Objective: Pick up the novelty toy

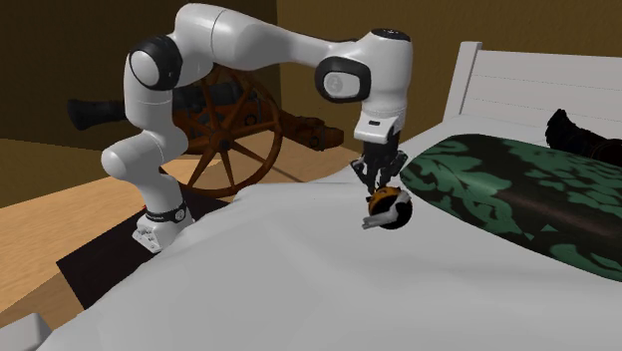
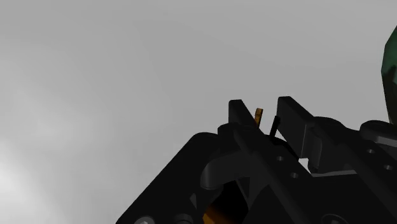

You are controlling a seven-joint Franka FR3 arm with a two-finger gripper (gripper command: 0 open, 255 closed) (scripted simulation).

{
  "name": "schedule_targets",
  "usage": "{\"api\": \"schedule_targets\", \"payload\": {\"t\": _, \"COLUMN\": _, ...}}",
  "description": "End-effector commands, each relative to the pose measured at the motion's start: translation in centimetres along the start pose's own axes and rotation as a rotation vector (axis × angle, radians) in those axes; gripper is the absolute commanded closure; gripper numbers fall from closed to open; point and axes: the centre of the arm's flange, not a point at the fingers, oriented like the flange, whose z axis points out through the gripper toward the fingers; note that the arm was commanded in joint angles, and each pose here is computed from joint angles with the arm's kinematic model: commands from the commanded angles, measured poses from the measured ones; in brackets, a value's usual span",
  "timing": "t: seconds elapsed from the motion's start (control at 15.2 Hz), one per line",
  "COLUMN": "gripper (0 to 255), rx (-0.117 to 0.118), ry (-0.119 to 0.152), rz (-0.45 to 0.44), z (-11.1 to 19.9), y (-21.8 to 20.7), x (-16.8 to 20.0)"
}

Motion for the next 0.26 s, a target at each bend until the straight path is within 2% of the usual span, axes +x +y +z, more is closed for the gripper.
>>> {"api": "schedule_targets", "payload": {"t": 0.0, "gripper": 255, "rx": 0.0, "ry": 0.0, "rz": 0.0, "z": -1.17, "y": -0.1, "x": -0.08}}
{"api": "schedule_targets", "payload": {"t": 0.2, "gripper": 255, "rx": 0.0, "ry": 0.0, "rz": 0.0, "z": -1.77, "y": -0.16, "x": -0.14}}
